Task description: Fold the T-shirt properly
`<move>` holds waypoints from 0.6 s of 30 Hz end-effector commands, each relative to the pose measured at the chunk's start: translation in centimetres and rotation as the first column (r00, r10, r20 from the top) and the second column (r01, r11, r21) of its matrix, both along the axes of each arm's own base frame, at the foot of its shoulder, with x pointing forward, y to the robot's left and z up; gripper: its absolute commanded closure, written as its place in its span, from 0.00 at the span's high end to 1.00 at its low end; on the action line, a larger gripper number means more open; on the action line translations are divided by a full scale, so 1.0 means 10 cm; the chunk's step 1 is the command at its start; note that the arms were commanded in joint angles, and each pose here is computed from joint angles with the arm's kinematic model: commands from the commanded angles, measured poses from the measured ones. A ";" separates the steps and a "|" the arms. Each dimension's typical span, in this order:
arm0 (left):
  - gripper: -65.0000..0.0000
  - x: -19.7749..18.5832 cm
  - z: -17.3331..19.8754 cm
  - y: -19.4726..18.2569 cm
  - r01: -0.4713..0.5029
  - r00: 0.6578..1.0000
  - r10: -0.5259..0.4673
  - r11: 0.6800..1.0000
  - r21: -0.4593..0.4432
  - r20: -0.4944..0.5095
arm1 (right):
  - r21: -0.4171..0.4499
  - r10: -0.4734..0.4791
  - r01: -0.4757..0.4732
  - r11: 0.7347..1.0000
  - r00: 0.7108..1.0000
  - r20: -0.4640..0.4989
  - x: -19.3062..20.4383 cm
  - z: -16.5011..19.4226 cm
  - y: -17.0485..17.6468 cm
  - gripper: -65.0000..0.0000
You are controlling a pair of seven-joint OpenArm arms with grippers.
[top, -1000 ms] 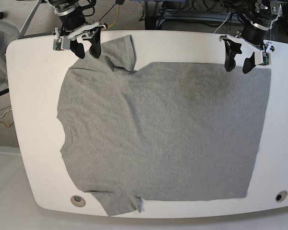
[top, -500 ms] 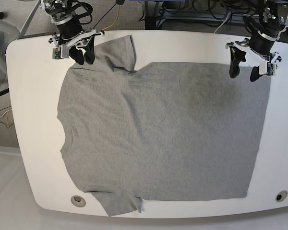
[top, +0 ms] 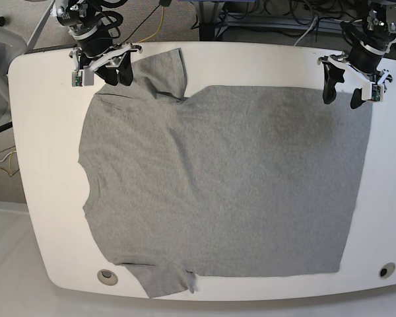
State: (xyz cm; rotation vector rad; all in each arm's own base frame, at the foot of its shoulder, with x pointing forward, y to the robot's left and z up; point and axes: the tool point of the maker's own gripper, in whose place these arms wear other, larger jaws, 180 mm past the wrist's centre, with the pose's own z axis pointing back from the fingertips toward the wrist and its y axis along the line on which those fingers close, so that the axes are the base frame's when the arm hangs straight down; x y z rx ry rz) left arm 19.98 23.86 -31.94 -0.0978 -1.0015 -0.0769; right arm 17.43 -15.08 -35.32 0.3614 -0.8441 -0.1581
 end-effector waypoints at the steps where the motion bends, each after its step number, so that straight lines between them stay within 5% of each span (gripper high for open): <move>1: 0.59 0.04 0.10 0.01 0.008 0.999 -0.008 1.000 0.008 0.039 | 0.050 -0.006 0.004 0.999 0.999 0.043 0.09 0.12 0.03 0.34; 3: 0.59 0.06 0.15 -0.02 0.007 0.998 -0.006 1.000 -0.004 0.060 | 0.159 -0.007 0.000 0.987 0.999 0.047 0.17 0.17 0.14 0.34; 11: 0.59 0.07 0.16 -0.02 -0.013 0.997 0.013 1.000 -0.011 0.071 | 0.304 -0.061 0.063 0.951 0.998 -0.018 0.16 0.02 0.04 0.34; 13: 0.60 0.05 0.16 0.00 -0.023 0.998 0.024 1.000 -0.006 0.063 | 0.357 -0.142 0.165 0.919 0.986 -0.092 0.04 -0.17 -0.19 0.33; 18: 0.59 0.06 0.15 0.04 -0.040 0.998 0.039 0.999 0.002 0.057 | 0.366 -0.201 0.238 0.900 0.970 -0.137 -0.07 -0.31 -0.39 0.33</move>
